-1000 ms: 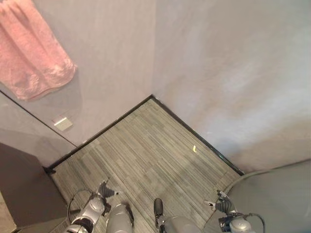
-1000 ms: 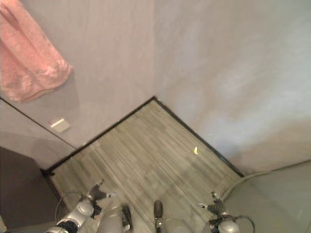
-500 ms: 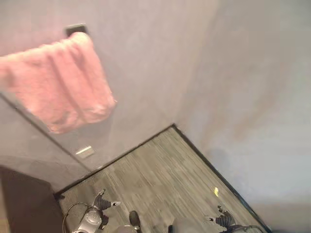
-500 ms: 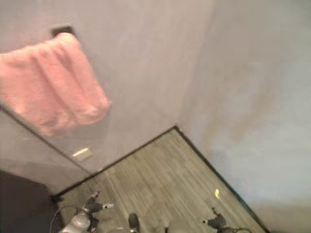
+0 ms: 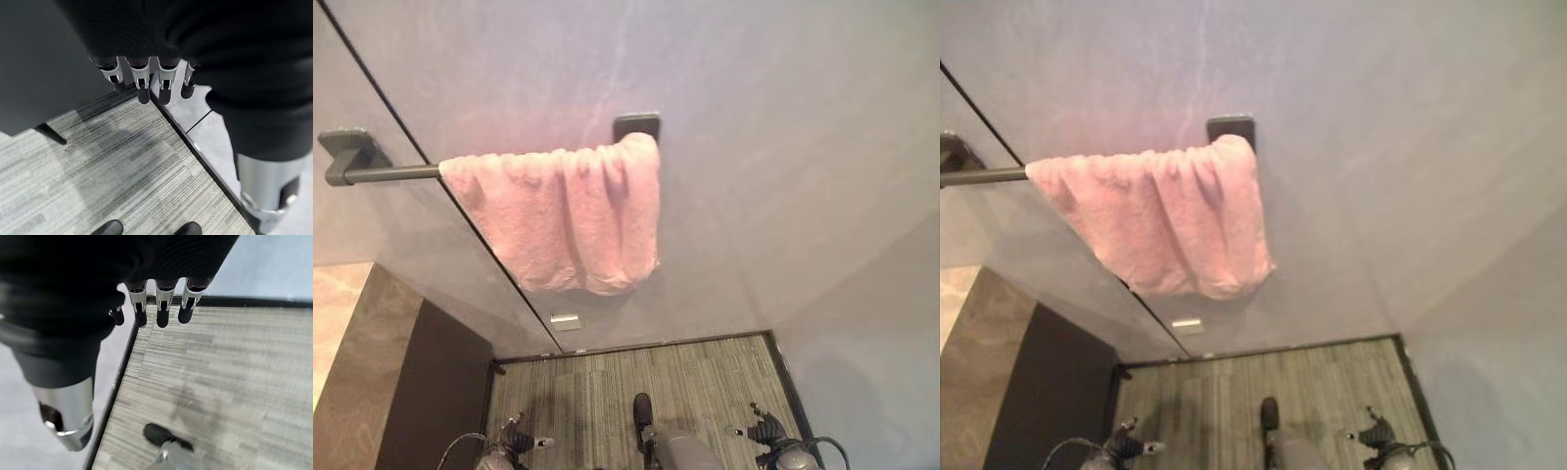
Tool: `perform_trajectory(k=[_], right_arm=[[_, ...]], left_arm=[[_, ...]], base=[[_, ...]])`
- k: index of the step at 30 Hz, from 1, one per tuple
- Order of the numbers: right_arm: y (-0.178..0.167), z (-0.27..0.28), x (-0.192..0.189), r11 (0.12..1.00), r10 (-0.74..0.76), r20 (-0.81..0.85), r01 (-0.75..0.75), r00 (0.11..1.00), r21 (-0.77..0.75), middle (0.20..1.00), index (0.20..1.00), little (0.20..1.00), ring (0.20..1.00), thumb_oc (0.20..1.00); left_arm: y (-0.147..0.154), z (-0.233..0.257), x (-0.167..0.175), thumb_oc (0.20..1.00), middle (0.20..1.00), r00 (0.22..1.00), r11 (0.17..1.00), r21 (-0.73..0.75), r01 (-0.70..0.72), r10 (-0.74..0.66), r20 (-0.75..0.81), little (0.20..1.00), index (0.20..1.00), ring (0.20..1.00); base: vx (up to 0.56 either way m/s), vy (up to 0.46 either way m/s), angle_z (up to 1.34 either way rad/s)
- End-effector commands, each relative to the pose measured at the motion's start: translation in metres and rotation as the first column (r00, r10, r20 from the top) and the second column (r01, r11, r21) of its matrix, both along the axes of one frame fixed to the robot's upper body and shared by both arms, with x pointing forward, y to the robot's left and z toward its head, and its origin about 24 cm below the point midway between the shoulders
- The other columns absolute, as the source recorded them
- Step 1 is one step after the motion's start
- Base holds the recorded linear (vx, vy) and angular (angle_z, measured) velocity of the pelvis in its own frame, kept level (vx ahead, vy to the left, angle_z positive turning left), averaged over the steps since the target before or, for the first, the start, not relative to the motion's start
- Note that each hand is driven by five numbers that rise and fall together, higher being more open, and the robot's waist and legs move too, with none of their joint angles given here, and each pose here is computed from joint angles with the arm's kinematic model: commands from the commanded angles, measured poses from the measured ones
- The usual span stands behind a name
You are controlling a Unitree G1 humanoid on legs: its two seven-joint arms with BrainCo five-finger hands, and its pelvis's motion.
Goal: Put brush and paste in cup on sink, flatten towel.
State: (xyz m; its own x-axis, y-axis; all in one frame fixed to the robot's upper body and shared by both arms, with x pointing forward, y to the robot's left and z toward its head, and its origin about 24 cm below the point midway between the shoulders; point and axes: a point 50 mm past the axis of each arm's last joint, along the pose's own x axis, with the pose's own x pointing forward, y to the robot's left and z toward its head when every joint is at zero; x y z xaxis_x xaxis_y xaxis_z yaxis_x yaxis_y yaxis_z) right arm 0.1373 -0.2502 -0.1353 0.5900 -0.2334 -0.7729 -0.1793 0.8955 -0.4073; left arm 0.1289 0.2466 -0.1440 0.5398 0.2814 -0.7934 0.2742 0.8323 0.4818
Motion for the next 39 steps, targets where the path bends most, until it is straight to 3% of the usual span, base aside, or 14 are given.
perform_trajectory(k=[1,16,29,39], right_arm=[[-0.012,0.005,0.000,0.997,0.031,0.006,-0.030,1.000,-0.067,1.000,1.000,1.000,1.000,1.000],[-0.027,0.007,-0.009,0.995,-0.054,0.015,0.055,0.998,-0.087,1.000,1.000,1.000,1.000,1.000],[-0.015,0.060,0.069,0.997,0.037,0.370,-0.010,0.928,-0.076,1.000,1.000,1.000,1.000,1.000],[-0.028,0.103,0.075,0.998,0.038,0.555,-0.063,0.831,0.027,1.000,1.000,1.000,1.000,1.000]], left_arm=[[0.008,0.009,0.018,1.000,1.000,0.998,1.000,0.025,-0.012,0.010,0.061,1.000,1.000,1.000],[0.006,0.016,0.033,1.000,1.000,0.993,0.998,0.033,0.048,-0.052,0.108,1.000,1.000,1.000],[0.017,0.033,0.042,1.000,1.000,0.968,0.989,0.079,0.125,-0.139,0.209,1.000,1.000,1.000],[0.058,0.076,0.040,1.000,1.000,0.913,0.974,0.125,0.191,-0.223,0.343,1.000,1.000,1.000]], base=[[0.03,-0.020,-0.17],[0.03,0.123,0.15],[-0.02,0.242,-0.38],[-0.02,-0.004,-0.10]])
